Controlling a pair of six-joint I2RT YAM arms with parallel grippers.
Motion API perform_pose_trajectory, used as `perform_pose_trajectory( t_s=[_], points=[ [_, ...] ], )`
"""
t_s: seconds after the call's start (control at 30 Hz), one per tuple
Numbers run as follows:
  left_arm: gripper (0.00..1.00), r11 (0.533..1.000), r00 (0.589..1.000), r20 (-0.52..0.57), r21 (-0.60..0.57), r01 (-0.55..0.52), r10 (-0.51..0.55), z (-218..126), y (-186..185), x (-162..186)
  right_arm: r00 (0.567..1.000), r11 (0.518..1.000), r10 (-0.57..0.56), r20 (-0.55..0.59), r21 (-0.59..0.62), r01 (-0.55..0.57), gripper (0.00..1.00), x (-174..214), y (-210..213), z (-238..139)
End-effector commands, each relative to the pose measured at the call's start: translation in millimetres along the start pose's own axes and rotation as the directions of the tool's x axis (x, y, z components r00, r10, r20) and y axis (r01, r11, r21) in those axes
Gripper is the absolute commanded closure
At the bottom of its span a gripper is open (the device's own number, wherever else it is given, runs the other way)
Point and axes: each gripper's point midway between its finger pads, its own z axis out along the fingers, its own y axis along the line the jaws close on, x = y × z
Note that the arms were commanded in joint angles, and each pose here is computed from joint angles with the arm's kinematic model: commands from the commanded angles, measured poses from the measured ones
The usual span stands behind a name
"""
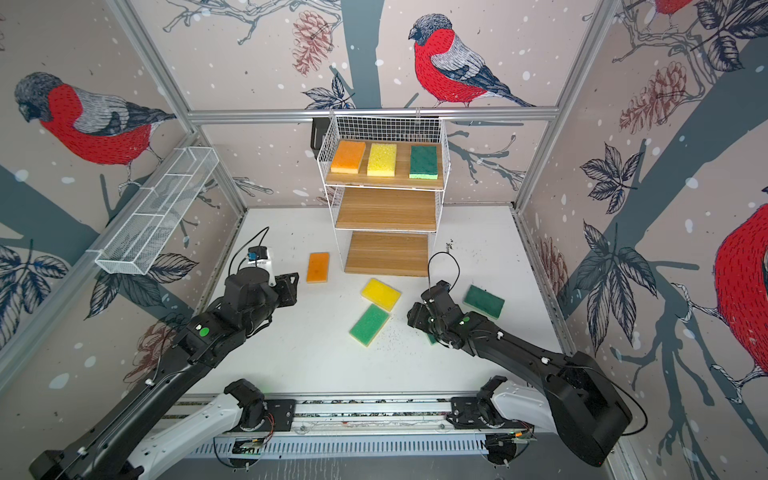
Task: Place and organize the cleaning sponges onto the shelf
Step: 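Move the open right gripper over a dark green scouring sponge on the table, then lower the right gripper and close it on the dark green sponge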
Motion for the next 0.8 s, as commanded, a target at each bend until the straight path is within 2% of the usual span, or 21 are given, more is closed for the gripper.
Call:
perform_pose_trajectory(
  t_s=[0.0, 0.17, 0.33, 0.5, 0.77],
  points=[
    [0.64, 1.0, 1.0, -0.007, -0.011, 0.007, -0.007, -2.8, 4.6, 3.7, 0.996, 0.997, -0.052, 0.076, 0.056, 0.047, 0.24, -17.4, 5.1, -8.9],
    [0.63, 1.0, 0.999, -0.031, 0.004, 0.02, -0.02, -0.7, 4.6, 13.6, 0.985, 0.987, -0.065, 0.162, 0.156, 0.039, 0.19, -36.6, -16.8, -28.5],
    [0.62, 0.999, 0.998, -0.043, 0.023, 0.036, -0.035, -0.5, 3.2, 19.5, 0.981, 0.976, -0.01, 0.195, 0.214, -0.032, 0.16, -40.8, -56.4, -32.4],
    [0.62, 0.999, 0.999, -0.035, 0.034, 0.042, -0.041, -3.9, 2.0, 16.9, 0.982, 0.98, 0.019, 0.19, 0.192, -0.056, 0.14, -34.7, -76.9, -25.9],
    [0.62, 0.998, 0.998, -0.035, 0.049, 0.049, -0.047, -6.0, -1.2, 14.5, 0.989, 0.991, 0.027, 0.147, 0.124, -0.046, 0.13, -15.5, -80.1, -12.9]
  ],
)
